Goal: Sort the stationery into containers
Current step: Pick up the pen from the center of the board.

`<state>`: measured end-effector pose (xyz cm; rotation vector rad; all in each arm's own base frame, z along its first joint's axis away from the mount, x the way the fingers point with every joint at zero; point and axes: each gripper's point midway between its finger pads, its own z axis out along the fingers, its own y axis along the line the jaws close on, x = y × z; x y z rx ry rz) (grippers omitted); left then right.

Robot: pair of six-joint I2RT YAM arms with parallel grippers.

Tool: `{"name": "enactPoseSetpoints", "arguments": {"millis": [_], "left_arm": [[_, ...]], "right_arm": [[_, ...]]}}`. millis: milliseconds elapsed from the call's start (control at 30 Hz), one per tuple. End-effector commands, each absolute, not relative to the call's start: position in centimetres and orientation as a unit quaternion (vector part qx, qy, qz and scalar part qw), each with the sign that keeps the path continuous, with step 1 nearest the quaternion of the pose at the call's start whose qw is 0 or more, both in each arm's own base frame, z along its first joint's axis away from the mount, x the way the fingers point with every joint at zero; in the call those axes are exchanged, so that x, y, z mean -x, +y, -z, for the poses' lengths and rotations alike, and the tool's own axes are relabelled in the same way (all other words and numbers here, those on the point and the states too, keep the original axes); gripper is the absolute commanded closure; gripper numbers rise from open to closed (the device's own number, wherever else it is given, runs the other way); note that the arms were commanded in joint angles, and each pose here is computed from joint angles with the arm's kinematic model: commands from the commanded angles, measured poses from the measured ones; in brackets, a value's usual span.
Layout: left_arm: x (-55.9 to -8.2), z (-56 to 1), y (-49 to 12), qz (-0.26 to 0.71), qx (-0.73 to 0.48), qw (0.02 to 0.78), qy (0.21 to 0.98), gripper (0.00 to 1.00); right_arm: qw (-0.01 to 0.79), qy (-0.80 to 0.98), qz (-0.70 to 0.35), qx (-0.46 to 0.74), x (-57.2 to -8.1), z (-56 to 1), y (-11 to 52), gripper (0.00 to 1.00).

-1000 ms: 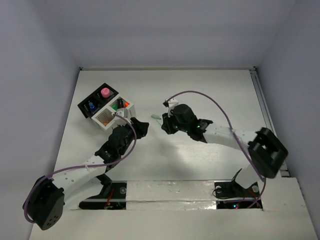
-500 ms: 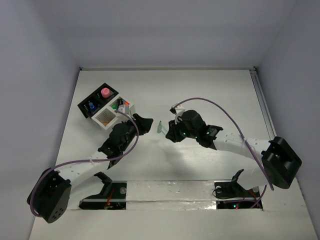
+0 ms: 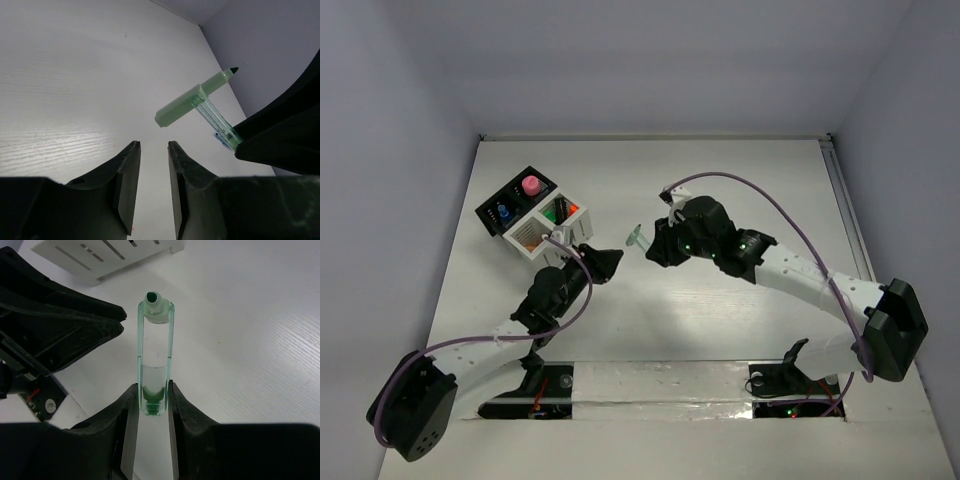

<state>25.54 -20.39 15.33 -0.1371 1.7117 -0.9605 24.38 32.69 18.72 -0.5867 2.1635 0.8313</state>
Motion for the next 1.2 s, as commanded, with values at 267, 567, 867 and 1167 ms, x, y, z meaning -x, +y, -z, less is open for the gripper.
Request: {"name": "enactPoseSetpoints", "arguments": {"millis": [267, 567, 867, 1167], "left_arm": [[-25.0, -19.9, -22.2, 0.414, -0.01, 0.62, 0.666, 0.55], [-25.0, -20.3, -23.6, 0.398, -0.039, 0.629, 0.667, 0.55], [-24.8, -21.0, -24.2, 0.385, -0.05, 0.641, 0.662, 0.6], [-24.0, -21.0, -25.0, 0.388, -0.063, 0.634, 0.665, 0.97]], "right_arm": [[0.355, 0.828, -0.371, 0.225, -23.1, -23.1, 33.3, 1.0], [0.34, 0.818, -0.399, 0.238, -22.1, -24.3, 33.5, 1.0], [0.323, 0.818, -0.409, 0.244, -21.4, -24.7, 33.4, 1.0], [0.33, 0.819, -0.406, 0.237, -21.5, -25.5, 32.7, 1.0]]}}
